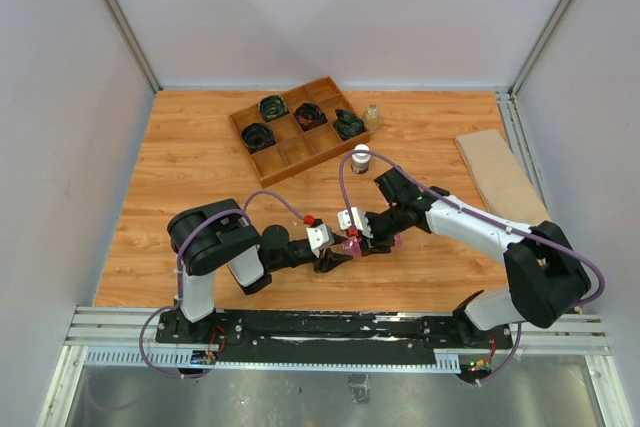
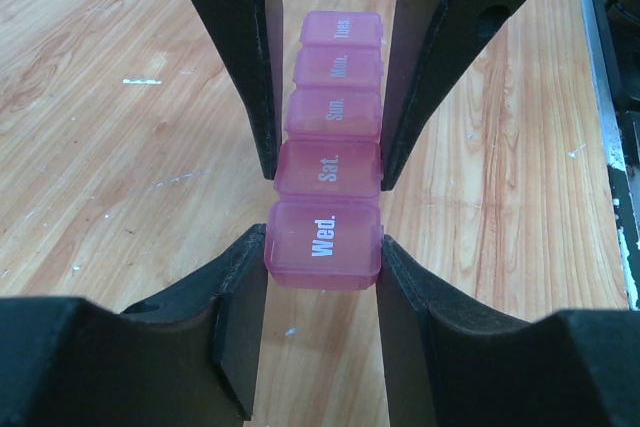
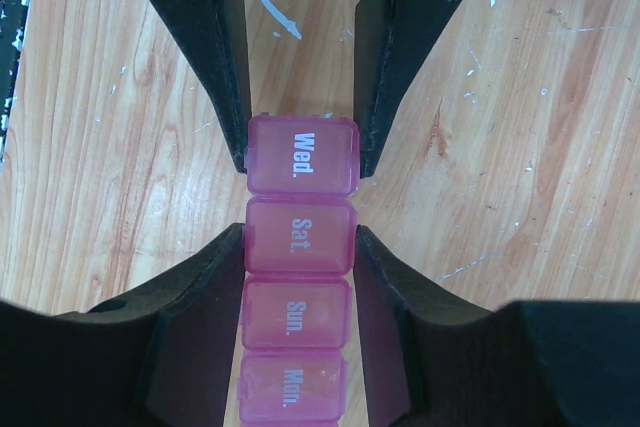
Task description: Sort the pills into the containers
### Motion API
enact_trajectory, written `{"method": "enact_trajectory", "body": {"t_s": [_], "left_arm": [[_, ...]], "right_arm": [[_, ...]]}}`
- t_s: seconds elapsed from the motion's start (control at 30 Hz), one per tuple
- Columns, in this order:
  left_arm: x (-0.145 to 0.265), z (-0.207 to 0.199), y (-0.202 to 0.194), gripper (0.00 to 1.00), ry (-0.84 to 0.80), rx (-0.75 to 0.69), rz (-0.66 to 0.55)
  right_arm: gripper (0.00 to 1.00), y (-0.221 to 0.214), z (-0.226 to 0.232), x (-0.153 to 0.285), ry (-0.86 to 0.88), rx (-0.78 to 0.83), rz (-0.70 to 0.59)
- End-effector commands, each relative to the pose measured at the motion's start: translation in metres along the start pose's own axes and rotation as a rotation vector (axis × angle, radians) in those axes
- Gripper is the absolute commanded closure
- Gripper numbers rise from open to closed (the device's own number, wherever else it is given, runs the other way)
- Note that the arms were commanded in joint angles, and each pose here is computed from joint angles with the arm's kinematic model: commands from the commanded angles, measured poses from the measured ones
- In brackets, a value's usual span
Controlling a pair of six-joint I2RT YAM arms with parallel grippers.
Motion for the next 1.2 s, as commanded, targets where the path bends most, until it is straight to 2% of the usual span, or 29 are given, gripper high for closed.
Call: {"method": "enact_trajectory", "body": {"t_s": [0.0,0.23,0.57,0.67,0.8,0.9,1.17], "left_arm": [[-0.002,-0.004,0.061,0.95,-0.018,-0.109,-0.246],[-0.002,-0.007,0.060,0.98,-0.035,-0.122,-0.243],[-0.002,-0.012,0.058,1.00,-0.070,-0.142,-0.238],[-0.003,-0.014,0.057,1.00,-0.083,-0.141,-0.234],[-0.003,-0.015,0.056,1.00,-0.094,-0.141,-0.233],[-0.004,-0.016,0.056,1.00,-0.100,-0.142,-0.233],[-0.005,-0.017,0.055,1.00,-0.107,-0.142,-0.231]], "right_arm": [[0.60,0.015,-0.005,0.000,0.001,0.016,-0.029],[0.74,0.023,-0.005,0.003,0.023,-0.046,-0.060],[0.78,0.027,-0.006,0.013,0.099,-0.186,-0.131],[0.73,0.025,-0.009,0.013,0.093,-0.212,-0.118],[0.55,0.022,-0.017,0.014,0.041,-0.240,-0.092],[0.46,0.017,-0.030,0.018,-0.050,-0.260,-0.052],[0.42,0.009,-0.048,0.027,-0.197,-0.280,0.000]]}}
Point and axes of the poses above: each gripper's point midway between its finger pads, its own x axis back along the fingers, its own z axis along the line the jaws close on, y = z × x, the point moved 2 cm from there along x, back along the fingers, and after that the axes turned 4 degrees about x, right-handed, at the moved point
